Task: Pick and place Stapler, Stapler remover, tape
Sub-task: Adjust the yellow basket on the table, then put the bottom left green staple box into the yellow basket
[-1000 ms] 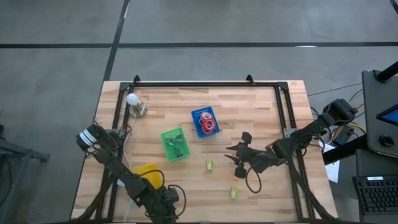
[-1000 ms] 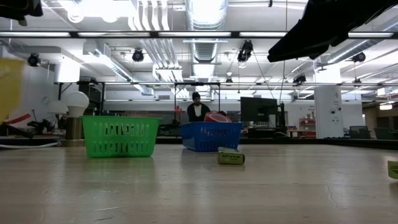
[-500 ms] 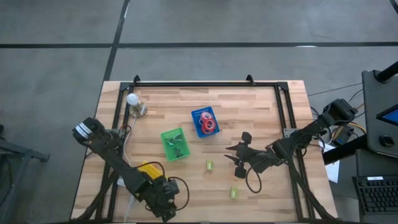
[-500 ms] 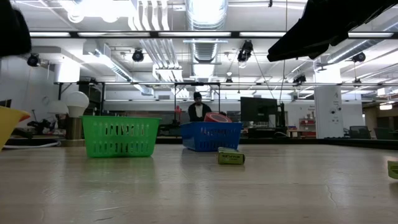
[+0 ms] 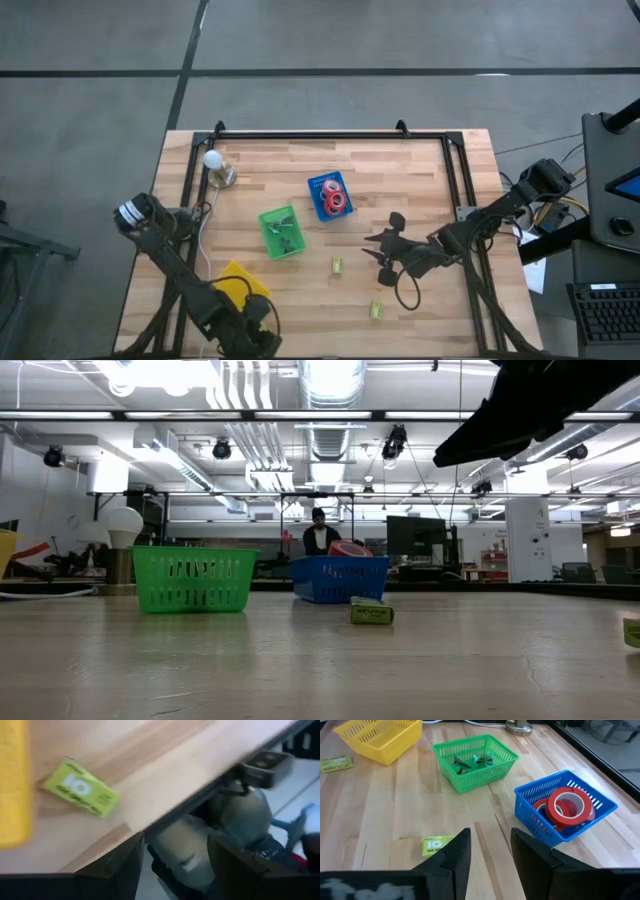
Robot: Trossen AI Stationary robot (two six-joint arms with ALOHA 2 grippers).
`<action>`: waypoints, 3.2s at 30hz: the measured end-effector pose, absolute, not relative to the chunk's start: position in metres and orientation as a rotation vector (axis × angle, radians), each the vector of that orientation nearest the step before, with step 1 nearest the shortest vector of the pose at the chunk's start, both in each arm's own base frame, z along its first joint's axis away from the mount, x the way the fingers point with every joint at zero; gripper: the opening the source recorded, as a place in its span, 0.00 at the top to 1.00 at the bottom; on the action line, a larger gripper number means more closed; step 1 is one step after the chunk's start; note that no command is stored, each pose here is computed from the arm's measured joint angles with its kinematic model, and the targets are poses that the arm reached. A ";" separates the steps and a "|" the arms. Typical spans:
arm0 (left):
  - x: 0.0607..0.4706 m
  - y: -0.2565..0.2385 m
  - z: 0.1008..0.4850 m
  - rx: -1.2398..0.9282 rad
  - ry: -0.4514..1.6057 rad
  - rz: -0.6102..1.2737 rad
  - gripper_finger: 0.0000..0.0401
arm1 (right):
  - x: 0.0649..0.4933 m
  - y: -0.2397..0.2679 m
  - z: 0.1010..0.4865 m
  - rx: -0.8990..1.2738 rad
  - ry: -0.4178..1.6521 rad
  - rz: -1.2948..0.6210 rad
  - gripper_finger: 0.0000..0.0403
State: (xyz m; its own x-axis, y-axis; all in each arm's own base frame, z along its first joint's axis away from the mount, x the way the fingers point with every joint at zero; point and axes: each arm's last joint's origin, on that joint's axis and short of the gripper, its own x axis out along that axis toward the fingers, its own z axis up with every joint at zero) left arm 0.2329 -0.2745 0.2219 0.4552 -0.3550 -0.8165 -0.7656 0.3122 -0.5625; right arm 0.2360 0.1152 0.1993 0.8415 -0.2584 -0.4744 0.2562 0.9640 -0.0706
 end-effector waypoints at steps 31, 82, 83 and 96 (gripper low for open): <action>0.184 -0.224 0.175 -0.709 1.774 0.567 0.45 | 0.237 0.116 0.200 -0.028 0.508 -0.232 0.66; 0.246 -0.260 0.183 -1.328 1.220 0.741 0.45 | 0.228 0.114 0.183 -0.031 0.587 -0.179 0.66; 0.246 -0.260 0.180 -1.321 1.222 0.750 0.45 | 0.228 0.114 0.183 -0.031 0.587 -0.179 0.66; 0.245 -0.263 0.172 -1.273 1.319 0.757 0.45 | 0.229 0.114 0.183 -0.005 0.582 -0.181 0.66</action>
